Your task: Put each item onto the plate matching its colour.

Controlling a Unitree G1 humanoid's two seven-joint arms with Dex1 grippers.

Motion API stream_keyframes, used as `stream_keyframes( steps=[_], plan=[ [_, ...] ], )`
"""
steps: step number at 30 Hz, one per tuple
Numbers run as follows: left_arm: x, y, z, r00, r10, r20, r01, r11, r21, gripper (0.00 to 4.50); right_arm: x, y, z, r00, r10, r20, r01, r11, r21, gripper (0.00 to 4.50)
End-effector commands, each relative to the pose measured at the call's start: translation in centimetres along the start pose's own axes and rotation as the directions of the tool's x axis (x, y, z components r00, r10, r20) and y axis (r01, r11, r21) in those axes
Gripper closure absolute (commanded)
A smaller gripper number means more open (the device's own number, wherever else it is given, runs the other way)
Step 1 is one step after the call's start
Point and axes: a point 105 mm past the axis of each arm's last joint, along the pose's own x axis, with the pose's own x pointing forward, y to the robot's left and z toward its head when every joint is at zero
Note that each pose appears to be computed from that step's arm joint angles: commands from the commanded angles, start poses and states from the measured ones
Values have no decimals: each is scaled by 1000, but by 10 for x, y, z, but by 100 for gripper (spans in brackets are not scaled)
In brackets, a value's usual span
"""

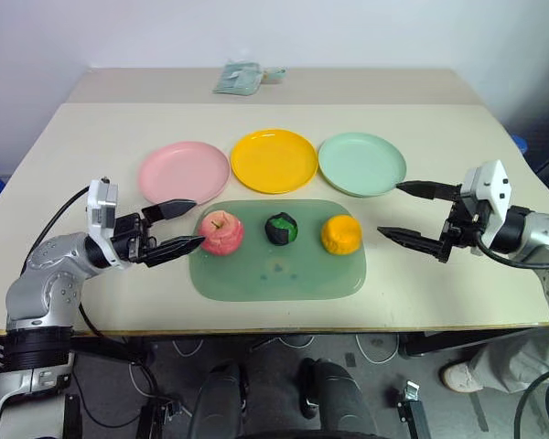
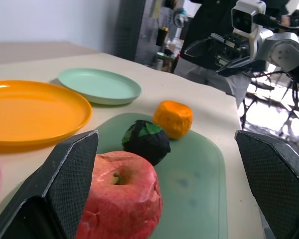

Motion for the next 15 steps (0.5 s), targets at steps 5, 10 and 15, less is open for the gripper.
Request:
stream_keyframes(
  steps=[5, 10, 15],
  plan=[
    [3, 2, 15, 999, -21, 24, 20, 998, 53, 0, 3, 0, 8, 999, -2, 34, 3, 1000, -25, 3],
    [0, 6, 22, 999, -37, 37, 35, 998, 50, 0, 8, 6, 12, 999, 0, 47, 2, 1000, -31, 3],
    [-3, 21, 20, 999, -30, 32, 30, 999, 14, 0, 23, 16, 21, 995, 4, 104, -1, 1000, -29, 3]
  ],
)
